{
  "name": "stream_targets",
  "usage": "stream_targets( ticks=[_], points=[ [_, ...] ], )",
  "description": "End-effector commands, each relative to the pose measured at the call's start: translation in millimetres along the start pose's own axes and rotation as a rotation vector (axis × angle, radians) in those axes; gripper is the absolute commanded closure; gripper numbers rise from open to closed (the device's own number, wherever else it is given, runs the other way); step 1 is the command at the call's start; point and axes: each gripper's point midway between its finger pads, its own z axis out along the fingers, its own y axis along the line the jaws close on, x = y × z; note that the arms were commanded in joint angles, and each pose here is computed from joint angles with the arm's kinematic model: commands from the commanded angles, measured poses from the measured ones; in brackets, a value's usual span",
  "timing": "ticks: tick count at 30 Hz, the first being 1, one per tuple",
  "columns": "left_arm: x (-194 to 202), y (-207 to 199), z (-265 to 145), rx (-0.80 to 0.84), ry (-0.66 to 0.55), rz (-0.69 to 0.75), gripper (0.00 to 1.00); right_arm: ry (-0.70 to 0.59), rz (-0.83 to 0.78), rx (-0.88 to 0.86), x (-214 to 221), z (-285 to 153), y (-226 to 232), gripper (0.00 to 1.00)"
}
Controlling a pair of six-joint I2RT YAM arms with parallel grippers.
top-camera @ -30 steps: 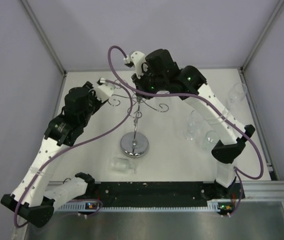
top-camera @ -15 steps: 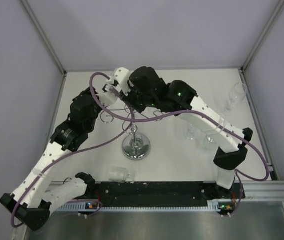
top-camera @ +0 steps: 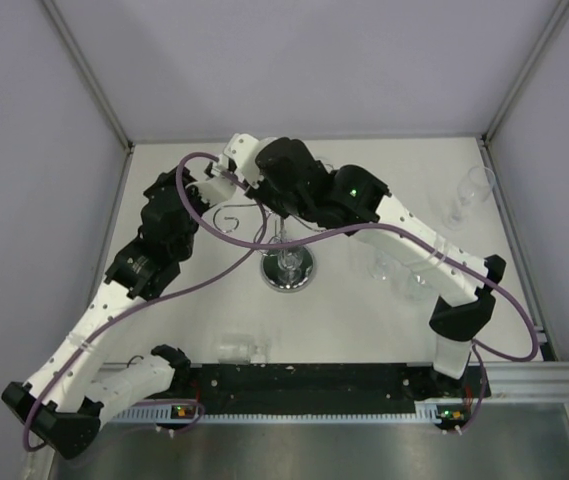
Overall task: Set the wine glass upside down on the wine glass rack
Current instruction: Adjust the wine rack at the center of the board.
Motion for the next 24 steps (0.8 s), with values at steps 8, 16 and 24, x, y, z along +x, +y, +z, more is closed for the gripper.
stream_targets(
  ticks=[8, 16, 24],
  points=[
    [-33.8, 8.3, 25.6, -0.117, -0.076, -0.086, 0.35, -0.195, -0.017, 0.37, -56.9, -45.7, -94.6, 1.0],
    [-47.3, -2.6, 44.2, -0.129, -0.08, -0.095, 0.32, -0.179, 0.067, 0.345, -43.3, -33.6, -124.2, 1.0],
    [-73.2, 0.5, 62.1, -0.212, -0.111, -0.109, 0.31, -0.145, 0.135, 0.33, -24.8, -19.1, -146.0, 1.0]
  ],
)
